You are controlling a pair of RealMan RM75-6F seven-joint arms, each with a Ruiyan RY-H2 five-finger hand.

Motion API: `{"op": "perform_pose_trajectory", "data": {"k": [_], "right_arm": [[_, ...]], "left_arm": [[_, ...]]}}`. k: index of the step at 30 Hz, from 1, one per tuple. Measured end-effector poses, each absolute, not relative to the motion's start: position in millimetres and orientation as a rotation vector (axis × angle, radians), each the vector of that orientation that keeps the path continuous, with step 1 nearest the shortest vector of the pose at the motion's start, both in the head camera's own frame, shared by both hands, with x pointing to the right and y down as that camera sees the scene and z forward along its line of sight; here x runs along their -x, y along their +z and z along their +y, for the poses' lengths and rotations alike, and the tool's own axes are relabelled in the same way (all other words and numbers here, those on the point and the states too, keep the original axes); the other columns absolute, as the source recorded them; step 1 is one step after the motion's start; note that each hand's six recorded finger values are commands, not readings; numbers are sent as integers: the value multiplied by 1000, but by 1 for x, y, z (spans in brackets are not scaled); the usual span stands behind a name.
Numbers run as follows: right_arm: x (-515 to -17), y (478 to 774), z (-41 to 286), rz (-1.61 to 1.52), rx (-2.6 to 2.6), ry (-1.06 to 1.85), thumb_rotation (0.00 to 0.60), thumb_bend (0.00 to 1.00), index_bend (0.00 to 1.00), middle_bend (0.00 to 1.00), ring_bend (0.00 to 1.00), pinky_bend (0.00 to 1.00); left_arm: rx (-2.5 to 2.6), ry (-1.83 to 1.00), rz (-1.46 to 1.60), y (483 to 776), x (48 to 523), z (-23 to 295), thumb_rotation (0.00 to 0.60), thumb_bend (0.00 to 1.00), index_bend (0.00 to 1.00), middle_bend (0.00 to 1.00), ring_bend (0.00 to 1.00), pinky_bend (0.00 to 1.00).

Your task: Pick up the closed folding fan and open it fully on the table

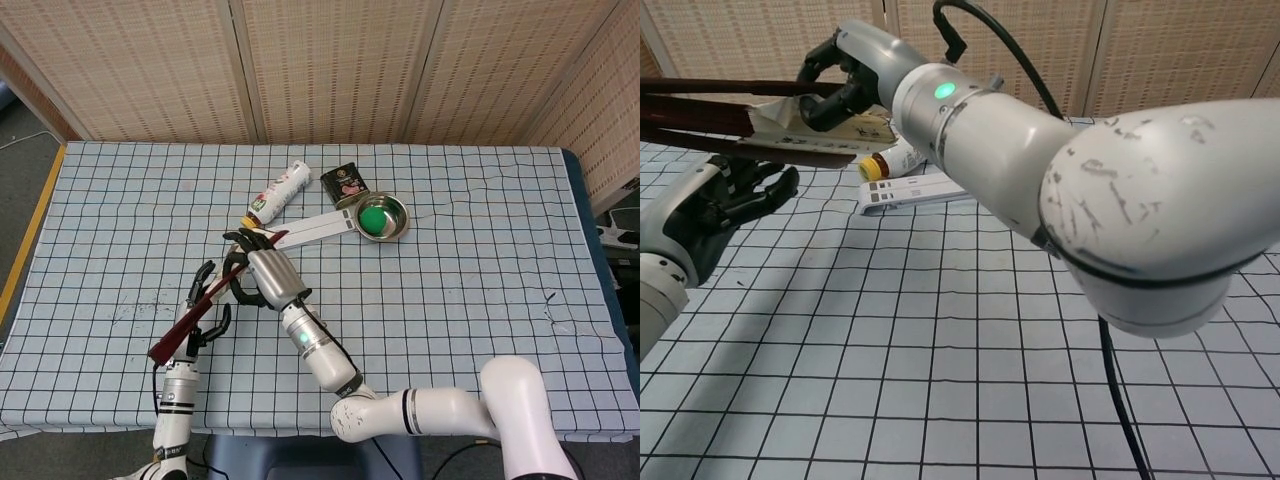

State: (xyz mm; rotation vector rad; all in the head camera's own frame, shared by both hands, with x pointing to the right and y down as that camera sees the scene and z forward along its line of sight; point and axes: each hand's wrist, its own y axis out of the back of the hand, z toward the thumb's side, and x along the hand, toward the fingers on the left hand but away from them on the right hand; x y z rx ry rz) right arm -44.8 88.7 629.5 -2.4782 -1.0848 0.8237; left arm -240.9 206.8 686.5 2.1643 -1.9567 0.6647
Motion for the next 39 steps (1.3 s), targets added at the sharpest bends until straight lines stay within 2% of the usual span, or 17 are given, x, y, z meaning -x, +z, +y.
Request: {"op": "perform_pose_trajectory", "data": {"k": [9,18,22,28,31,39], "right_arm": [[47,635,98,-1073,2501,830,600,707,694,109,0,71],[50,639,101,-1073,2500,836,600,707,693,108,0,71],[51,640,102,-1073,2505,833,600,707,689,108,0,71],[49,638,99,-1091,2505,825,600,707,685,108,0,71],[46,637,97,-1094,2505,825,600,707,682,108,0,71],[35,630,93,-1084,2497,819,600,708,682,108,0,71]], "left_arm": [[-2127,693,-1985,694,247,207,515,460,73,0,0,142],[-2097,656,-2017,691,240,196,576,461,255,0,0,142],[-2087,650,-2026,689,237,192,600,471,413,0,0,142],[-2076,651,-2042,689,238,192,600,598,589,3,0,144],[-2075,653,-2053,689,240,191,600,630,620,27,0,145],[-2065,668,-2087,691,250,188,600,612,622,55,0,147]]}}
